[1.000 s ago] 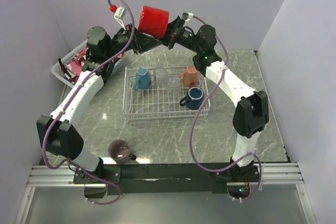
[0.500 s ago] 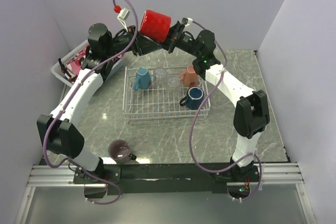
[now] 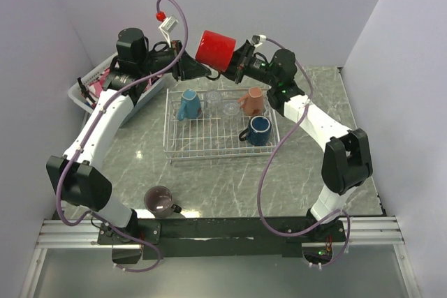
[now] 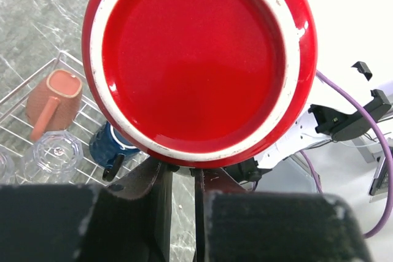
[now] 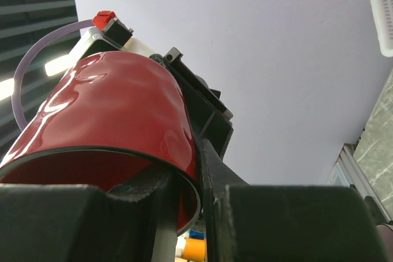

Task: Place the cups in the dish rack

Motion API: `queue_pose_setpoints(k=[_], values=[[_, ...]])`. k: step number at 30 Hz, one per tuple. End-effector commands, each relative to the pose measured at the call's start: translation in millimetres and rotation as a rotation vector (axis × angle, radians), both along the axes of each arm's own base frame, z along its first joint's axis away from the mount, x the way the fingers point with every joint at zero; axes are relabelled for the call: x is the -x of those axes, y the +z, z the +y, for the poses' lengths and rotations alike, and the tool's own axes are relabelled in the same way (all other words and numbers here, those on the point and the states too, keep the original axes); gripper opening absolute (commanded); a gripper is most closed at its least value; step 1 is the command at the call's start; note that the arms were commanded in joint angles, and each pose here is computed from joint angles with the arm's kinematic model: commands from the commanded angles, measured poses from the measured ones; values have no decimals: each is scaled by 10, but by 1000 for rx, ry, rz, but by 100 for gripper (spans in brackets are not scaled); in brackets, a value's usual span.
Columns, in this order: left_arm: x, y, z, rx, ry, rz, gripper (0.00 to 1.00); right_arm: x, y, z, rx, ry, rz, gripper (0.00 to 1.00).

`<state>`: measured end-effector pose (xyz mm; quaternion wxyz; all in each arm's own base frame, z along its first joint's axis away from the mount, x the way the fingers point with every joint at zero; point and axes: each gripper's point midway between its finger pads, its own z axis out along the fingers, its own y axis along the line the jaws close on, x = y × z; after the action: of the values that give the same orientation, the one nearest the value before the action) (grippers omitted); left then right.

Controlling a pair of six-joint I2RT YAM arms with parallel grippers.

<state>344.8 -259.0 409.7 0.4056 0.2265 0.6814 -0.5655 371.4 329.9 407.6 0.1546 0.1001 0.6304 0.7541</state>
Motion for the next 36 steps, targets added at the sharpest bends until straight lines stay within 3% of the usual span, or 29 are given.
queue_pose_setpoints(k=[1,4,7,9,10,14,18,22,24,26,27,29,30,34,36], values=[[192,763,165,75,37,-301,3,243,26,-59,22,81,-67,0],[231,770,116,75,21,-311,3,221,84,-37,19,80,-80,0],[285,782,73,81,-3,-309,1,181,83,-22,33,82,-73,22],[305,812,69,86,-7,-318,1,182,84,-23,36,81,-69,32],[311,815,67,90,-10,-309,1,188,68,-17,45,81,-76,43],[324,859,117,101,-1,-319,1,181,-89,-49,89,78,-43,55],[326,922,212,93,14,-340,1,170,-232,-207,126,55,-31,58],[263,845,329,-16,53,-399,1,160,-504,-453,208,22,16,58],[206,812,495,-47,74,-389,1,186,-535,-655,251,-14,-16,58],[155,685,584,-99,86,-328,1,190,-693,-857,307,-57,42,58],[56,596,629,-173,113,-401,1,267,-606,-945,329,-83,-17,58],[54,270,651,-284,108,-329,1,306,-602,-1102,372,-139,-3,58],[49,118,634,-361,78,-389,1,388,-495,-1165,404,-171,-77,58],[47,-691,617,-628,9,-314,1,584,-291,-1377,517,-269,-133,60],[120,-990,530,-699,-55,-311,1,652,-164,-1467,549,-326,-184,60]])
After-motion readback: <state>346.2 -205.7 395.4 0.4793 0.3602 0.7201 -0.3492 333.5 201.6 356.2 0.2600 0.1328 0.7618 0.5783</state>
